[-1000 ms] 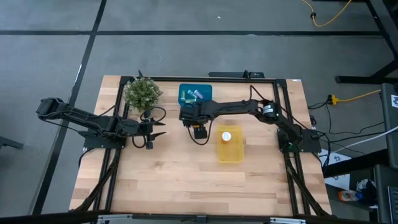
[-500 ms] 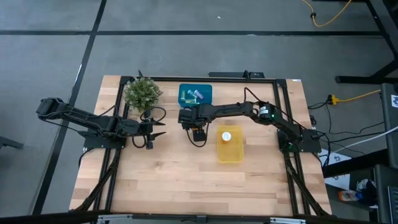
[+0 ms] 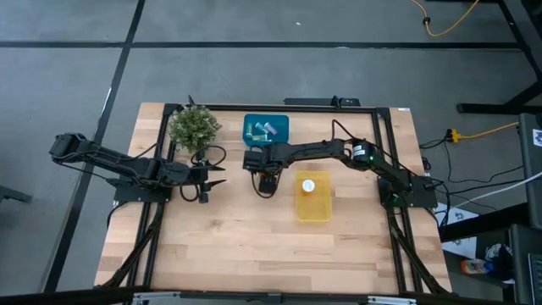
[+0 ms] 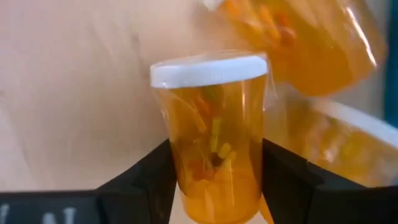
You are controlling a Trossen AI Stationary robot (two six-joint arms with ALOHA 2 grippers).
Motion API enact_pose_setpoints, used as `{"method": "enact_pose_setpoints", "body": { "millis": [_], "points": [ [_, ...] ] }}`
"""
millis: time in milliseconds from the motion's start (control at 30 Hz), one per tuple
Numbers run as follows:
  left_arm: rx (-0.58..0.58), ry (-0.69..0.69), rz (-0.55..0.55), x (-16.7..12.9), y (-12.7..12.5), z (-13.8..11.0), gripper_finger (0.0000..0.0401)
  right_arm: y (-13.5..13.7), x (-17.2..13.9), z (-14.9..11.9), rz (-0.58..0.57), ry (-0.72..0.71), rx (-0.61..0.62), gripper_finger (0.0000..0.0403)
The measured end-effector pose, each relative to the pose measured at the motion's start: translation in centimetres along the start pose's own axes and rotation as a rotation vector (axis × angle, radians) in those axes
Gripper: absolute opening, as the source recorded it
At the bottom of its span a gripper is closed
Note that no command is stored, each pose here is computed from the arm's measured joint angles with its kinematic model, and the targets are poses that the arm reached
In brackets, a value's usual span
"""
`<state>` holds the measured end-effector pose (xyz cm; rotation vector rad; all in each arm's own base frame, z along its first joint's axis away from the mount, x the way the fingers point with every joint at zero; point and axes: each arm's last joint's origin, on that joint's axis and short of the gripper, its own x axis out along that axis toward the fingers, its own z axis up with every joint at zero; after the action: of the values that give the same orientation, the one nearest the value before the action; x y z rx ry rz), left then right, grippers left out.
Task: Pick and place medicine bottles into bin by pill shape (circle, oval)
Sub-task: Put the left orange pill bottle into the yellow bin
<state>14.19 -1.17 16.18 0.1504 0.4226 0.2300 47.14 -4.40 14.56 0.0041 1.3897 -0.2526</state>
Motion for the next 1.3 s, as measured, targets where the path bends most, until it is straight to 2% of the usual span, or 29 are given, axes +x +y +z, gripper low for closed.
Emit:
{"method": "enact_pose_setpoints", "body": {
  "millis": [100, 267, 467, 600, 667, 767, 1067, 1167, 1300],
  "points": [
    [0.0, 0.0, 0.0, 0.0, 0.0, 0.0, 0.0169, -0.1, -1.5, -0.1, -0.003, -0.015, 0.089, 0.0183],
    [0.0, 0.0, 0.0, 0.0, 0.0, 0.0, 0.0169, 0.2, -6.4, -0.9, -0.054, -0.049, 0.181, 0.0178],
    [0.0, 0.0, 0.0, 0.0, 0.0, 0.0, 0.0169, 1.6, -11.1, -4.1, -0.26, 0.038, 0.333, 0.0183],
    [0.0, 0.0, 0.0, 0.0, 0.0, 0.0, 0.0169, 3.5, -12.4, -6.3, -0.412, 0.1, 0.428, 0.0183],
    [0.0, 0.0, 0.0, 0.0, 0.0, 0.0, 0.0169, 4.7, -12.7, -6.9, -0.438, 0.092, 0.469, 0.0183],
    [0.0, -0.001, 0.0, 0.0, 0.0, 0.0, 0.0169, 6.4, -12.6, -7.4, -0.407, 0.084, 0.46, 0.0183],
    [0.0, -0.001, 0.0, 0.0, 0.0, 0.0, 0.0169, 10.2, -12.8, -9.3, -0.384, 0.084, 0.574, 0.0183],
    [0.0, -0.001, 0.0, 0.0, 0.0, 0.0, 0.0169, 10.9, -12.2, -10.0, -0.395, 0.107, 0.587, 0.0184],
    [0.0, -0.001, 0.0, 0.0, 0.0, 0.0, 0.0169, 11.3, -10.8, -11.3, -0.38, 0.223, 0.652, 0.0184]
  ]
}}
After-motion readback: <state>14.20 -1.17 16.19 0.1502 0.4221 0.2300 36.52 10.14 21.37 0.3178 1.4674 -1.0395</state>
